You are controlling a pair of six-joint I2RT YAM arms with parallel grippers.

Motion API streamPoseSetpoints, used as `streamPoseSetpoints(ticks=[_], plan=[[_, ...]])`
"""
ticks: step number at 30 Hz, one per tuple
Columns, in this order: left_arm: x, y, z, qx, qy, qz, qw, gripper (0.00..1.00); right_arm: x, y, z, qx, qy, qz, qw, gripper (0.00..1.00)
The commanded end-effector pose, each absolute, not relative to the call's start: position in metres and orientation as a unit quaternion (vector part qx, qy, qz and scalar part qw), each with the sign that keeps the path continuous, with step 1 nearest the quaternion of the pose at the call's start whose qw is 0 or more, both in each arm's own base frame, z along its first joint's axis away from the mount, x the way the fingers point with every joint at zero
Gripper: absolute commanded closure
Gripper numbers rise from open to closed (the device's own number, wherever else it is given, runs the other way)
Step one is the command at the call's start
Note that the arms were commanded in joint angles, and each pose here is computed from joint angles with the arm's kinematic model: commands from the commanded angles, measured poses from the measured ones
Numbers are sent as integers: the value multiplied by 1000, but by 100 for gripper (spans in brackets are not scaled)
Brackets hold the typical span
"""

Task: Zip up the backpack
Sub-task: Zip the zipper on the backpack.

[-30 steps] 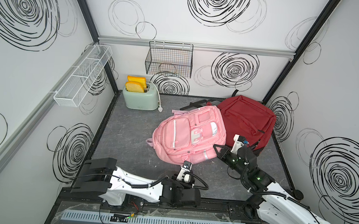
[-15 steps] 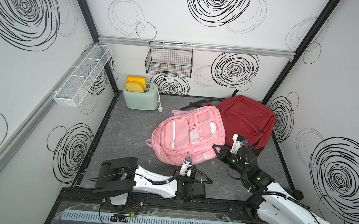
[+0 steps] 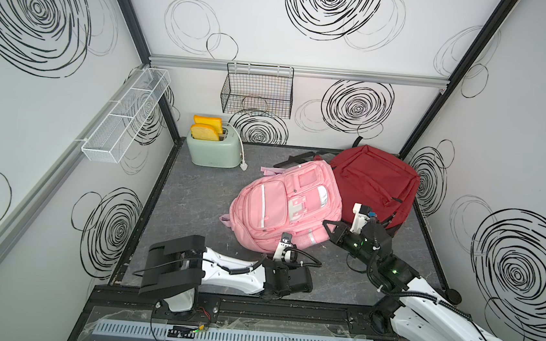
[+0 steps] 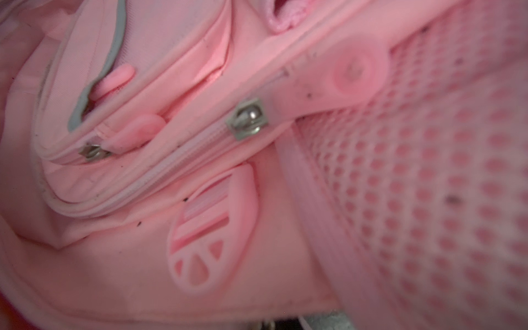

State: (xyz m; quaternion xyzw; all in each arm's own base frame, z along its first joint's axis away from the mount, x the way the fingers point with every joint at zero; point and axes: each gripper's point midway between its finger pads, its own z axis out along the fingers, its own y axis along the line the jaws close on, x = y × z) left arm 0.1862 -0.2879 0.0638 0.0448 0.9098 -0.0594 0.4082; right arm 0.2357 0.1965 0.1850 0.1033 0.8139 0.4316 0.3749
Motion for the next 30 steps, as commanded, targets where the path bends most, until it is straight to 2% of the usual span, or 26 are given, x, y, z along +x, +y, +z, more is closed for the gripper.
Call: streamPoseSetpoints(ticks=[1, 10, 23, 26, 28, 30], plan=[[187, -276, 69, 37, 912, -83, 401, 100, 242, 197, 242, 88, 769, 463, 432, 100], [171, -283, 81, 74, 900, -307, 301, 100, 248, 194, 233, 90, 781, 447, 427, 100], [176, -242, 74, 51, 897, -350, 266, 100, 252, 187, 229, 93, 784, 450, 419, 100], [176, -242, 72, 50, 895, -356, 265, 98, 253, 187, 231, 93, 783, 450, 419, 100], [175, -243, 70, 50, 893, -361, 263, 92, 253, 186, 232, 93, 782, 451, 420, 100], [175, -243, 68, 50, 893, -365, 259, 93, 253, 187, 232, 92, 783, 452, 419, 100]])
